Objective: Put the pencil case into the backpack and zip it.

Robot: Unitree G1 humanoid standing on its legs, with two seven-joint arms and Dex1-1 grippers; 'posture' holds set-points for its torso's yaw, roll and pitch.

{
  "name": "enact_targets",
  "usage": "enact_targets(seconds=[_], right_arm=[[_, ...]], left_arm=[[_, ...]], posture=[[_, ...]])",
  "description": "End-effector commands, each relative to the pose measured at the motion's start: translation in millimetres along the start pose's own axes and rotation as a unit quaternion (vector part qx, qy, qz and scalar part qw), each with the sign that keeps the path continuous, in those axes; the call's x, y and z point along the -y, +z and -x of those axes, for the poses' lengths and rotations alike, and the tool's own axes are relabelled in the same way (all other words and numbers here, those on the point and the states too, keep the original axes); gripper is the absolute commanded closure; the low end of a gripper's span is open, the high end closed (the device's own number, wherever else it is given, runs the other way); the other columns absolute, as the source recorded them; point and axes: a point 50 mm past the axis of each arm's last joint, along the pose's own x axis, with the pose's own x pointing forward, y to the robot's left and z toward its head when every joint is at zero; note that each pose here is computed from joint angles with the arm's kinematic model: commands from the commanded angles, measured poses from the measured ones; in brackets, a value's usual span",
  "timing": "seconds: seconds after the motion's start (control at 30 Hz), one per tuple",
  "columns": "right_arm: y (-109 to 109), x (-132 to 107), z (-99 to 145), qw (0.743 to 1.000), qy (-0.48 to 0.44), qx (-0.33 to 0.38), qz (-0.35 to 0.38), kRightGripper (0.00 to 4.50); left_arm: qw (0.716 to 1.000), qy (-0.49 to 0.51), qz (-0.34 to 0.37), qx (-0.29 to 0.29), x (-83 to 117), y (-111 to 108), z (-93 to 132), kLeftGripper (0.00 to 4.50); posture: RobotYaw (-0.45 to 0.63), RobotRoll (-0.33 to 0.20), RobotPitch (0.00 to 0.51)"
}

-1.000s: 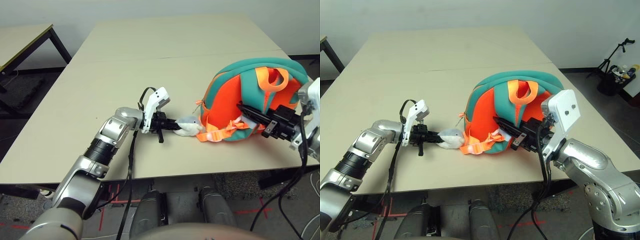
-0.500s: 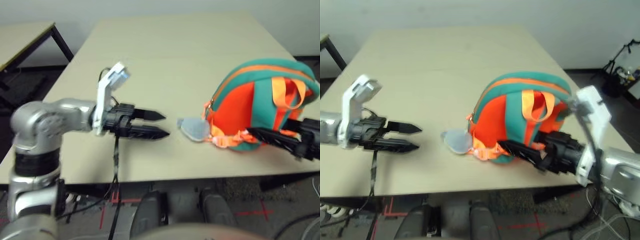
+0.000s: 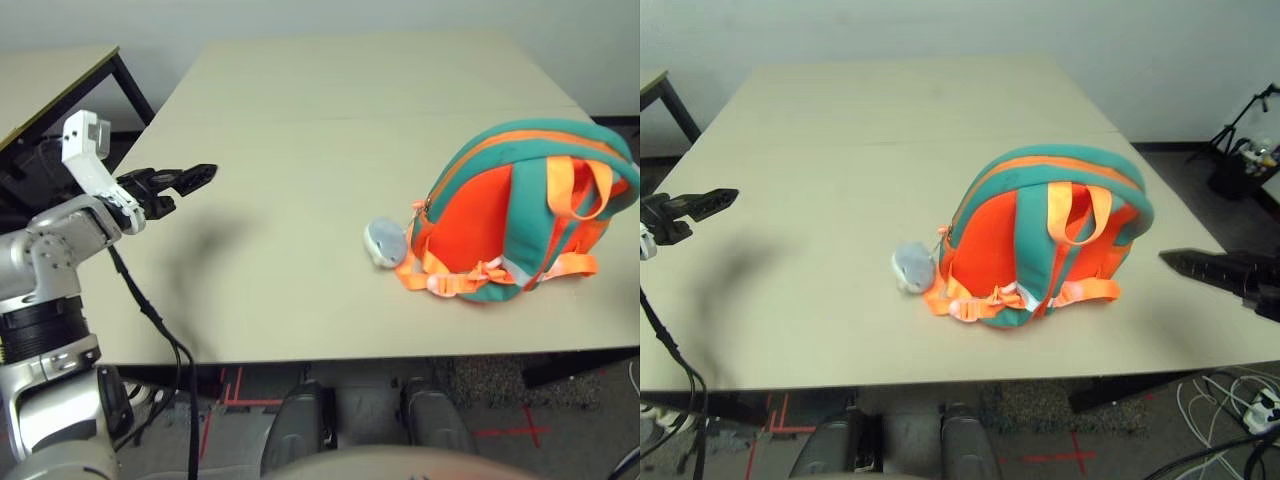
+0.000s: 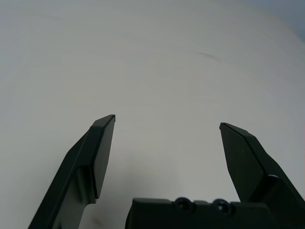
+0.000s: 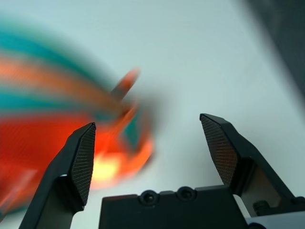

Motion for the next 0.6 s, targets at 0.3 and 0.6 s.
enact_targets(seconds=[0.3,0.6], right_arm=[[-43.0,17.2,-91.0,0.994,-0.023,0.102,0.016,0.01],[-72.5,24.4,-112.8,0.992,-0.044,0.122,0.009,0.01]], left_arm=[[0.984,0.098,-0.122,0.08,-6.2,-41.7,-18.7,0.0],[0.978,0.127,-0.133,0.094,-11.6,-52.8,-24.4,0.0]], posture=[[-0.07,0.0,0.032],[-0.07,0.0,0.056]])
